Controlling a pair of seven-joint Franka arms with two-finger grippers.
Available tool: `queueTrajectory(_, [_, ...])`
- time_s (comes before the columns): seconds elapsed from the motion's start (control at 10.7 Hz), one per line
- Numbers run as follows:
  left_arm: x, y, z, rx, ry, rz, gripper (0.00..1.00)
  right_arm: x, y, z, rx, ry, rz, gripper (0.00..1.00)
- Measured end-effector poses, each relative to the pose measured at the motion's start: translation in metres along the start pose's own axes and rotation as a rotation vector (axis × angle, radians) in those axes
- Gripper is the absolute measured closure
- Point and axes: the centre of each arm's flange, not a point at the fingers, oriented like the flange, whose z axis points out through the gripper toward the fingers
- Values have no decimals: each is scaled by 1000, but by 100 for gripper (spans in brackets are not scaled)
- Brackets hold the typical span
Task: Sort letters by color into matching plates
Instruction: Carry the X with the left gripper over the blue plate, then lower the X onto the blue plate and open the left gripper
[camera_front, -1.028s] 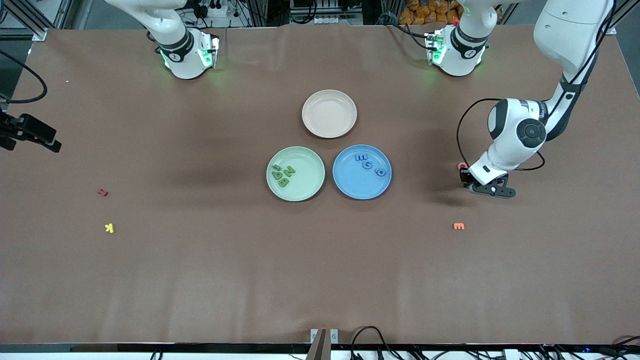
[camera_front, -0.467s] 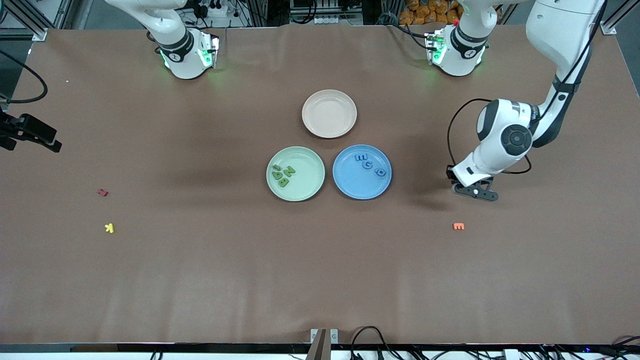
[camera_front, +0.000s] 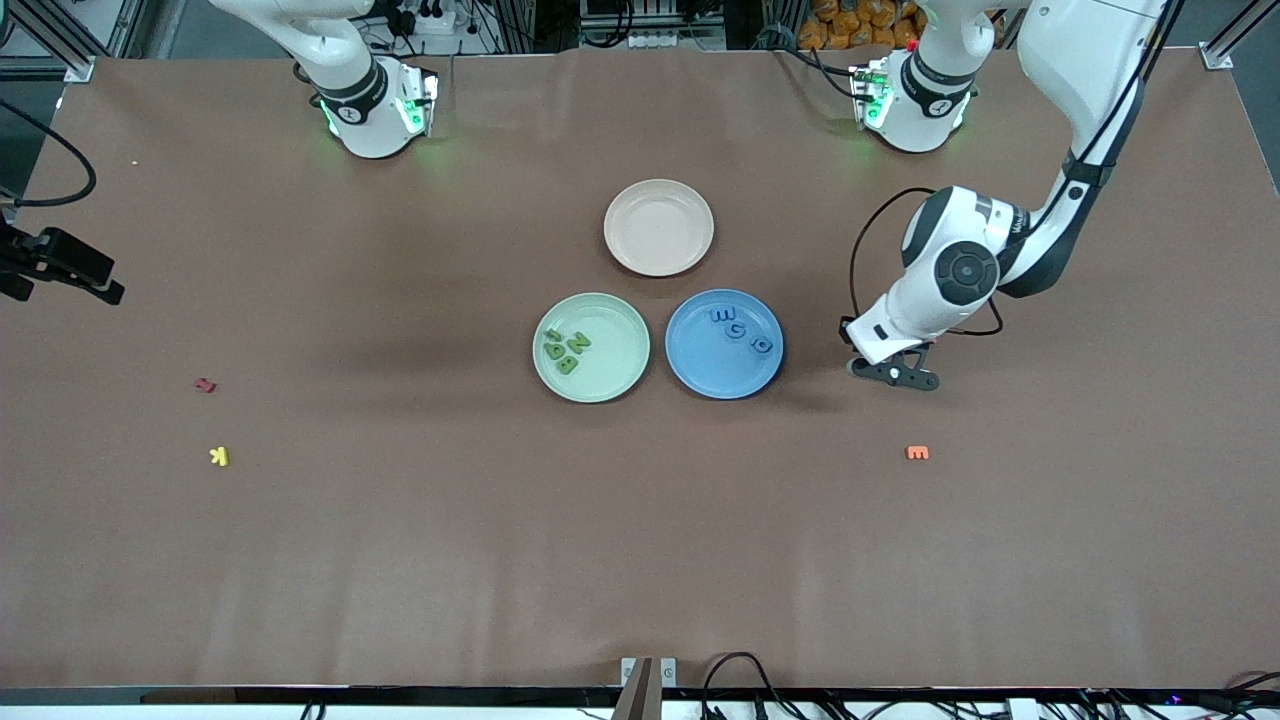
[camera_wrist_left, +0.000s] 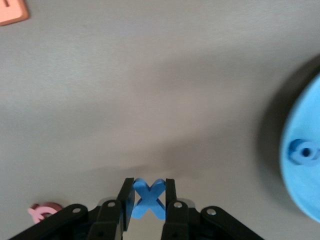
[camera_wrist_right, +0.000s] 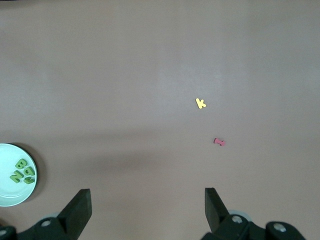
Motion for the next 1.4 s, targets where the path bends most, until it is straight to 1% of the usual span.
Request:
queueTrajectory(0.28, [-3,43,-5,8,-11,-56,71,0,0,0,0,0,0,0])
queueTrajectory(0.56, [-7,80,-9,11,0,-88,71,0,0,0,0,0,0,0])
queueTrajectory(0.75, [-11,109,-13,-17,-1,-118,71,0,0,0,0,0,0,0])
queueTrajectory(1.12, [-14,163,-16,-36,8,-174,71,0,0,0,0,0,0,0])
queueTrajectory(1.4, [-7,178,-14,-50,10,-182,71,0,0,0,0,0,-1,0])
